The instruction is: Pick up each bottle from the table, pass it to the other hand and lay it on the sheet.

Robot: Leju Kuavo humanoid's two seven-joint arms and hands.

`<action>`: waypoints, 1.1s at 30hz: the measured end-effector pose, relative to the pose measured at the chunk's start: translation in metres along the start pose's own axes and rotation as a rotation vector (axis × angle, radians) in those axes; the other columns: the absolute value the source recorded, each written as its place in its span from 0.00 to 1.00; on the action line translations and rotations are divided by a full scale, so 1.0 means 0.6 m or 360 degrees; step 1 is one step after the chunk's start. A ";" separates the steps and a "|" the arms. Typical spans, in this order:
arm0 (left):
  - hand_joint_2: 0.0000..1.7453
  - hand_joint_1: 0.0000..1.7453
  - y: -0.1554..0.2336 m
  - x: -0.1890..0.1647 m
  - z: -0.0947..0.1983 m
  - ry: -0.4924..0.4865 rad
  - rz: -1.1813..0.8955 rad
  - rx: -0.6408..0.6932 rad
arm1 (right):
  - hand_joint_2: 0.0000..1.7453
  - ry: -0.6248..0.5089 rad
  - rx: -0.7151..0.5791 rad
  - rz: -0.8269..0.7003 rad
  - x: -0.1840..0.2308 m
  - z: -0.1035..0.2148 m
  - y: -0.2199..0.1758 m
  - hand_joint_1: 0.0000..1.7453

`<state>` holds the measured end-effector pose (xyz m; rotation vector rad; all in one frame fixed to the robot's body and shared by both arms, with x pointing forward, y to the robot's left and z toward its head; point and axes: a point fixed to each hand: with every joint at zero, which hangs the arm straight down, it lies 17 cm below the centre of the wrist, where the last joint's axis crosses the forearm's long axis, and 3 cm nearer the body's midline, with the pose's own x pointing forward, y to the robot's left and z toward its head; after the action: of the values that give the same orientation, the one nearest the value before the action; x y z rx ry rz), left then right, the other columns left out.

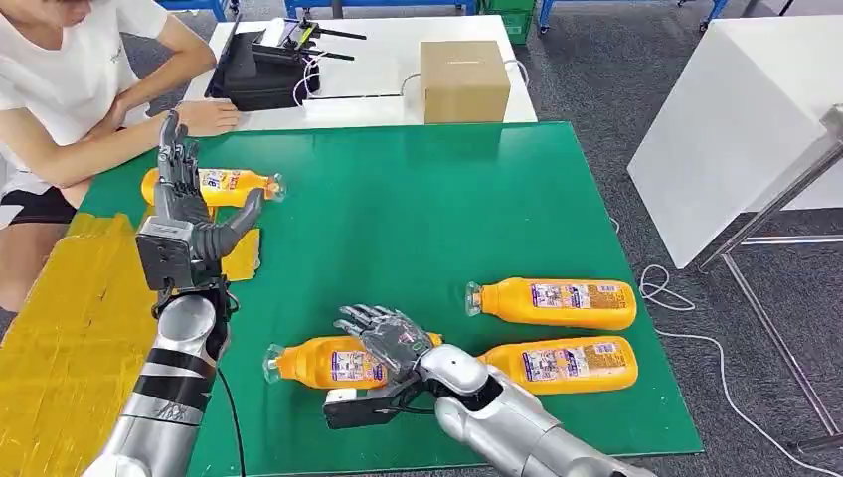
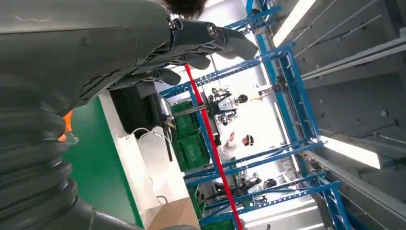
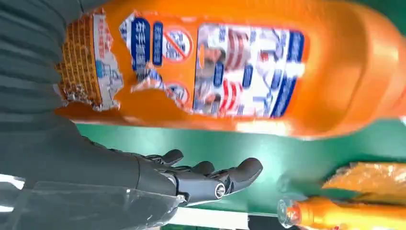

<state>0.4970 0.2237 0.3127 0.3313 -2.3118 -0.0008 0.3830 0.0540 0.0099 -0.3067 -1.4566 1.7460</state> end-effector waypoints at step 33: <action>1.00 0.00 -0.005 -0.027 0.012 0.0071 0.0029 -0.0007 | 1.00 0.0104 0.0278 0.0514 -0.079 -0.002 0.034 1.00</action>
<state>0.5032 0.2240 0.2955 0.3053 -2.2702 0.0107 0.4053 0.0214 -0.0236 -0.5238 -1.2489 2.0852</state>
